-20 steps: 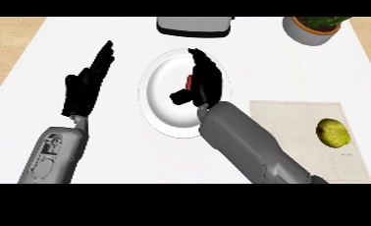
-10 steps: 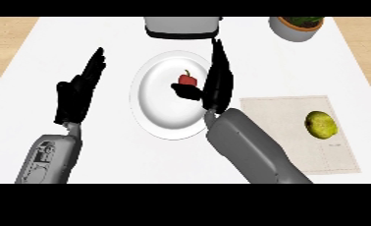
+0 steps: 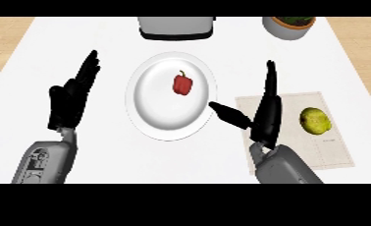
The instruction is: Pick the bell pepper from the placemat and place it in the plate
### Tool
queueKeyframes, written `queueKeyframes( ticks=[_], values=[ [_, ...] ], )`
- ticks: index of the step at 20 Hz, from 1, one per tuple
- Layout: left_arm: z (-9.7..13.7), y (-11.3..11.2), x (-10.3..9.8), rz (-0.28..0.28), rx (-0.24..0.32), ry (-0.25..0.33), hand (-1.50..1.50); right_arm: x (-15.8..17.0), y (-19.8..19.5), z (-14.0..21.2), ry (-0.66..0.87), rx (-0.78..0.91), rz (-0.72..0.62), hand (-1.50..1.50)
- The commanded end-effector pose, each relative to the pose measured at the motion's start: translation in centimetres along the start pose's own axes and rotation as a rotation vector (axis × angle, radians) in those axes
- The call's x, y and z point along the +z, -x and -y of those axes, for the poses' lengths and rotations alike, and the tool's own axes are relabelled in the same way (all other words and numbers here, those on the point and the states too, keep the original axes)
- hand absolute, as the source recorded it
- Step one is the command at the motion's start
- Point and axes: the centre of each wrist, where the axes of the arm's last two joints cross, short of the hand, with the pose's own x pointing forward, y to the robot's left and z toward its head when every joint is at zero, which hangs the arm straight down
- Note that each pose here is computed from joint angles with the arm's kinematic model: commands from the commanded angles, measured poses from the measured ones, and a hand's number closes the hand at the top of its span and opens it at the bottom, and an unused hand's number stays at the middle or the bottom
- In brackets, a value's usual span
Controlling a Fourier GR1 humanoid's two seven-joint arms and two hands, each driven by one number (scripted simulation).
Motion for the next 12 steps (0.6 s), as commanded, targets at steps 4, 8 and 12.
queueKeyframes(
  ticks=[4,8,12],
  values=[
    [-0.5,0.3,-0.6,0.016,0.018,0.018,0.00,1.2,2.0,7.1,0.005,-0.006,-0.003,-1.50],
    [0.7,0.2,-1.2,0.010,0.002,0.014,0.00,1.4,4.6,9.3,0.001,-0.022,0.009,-1.50],
    [-1.2,0.3,-0.1,0.011,-0.004,0.000,0.00,1.3,5.6,11.1,-0.008,-0.004,-0.003,-1.50]
  ],
)
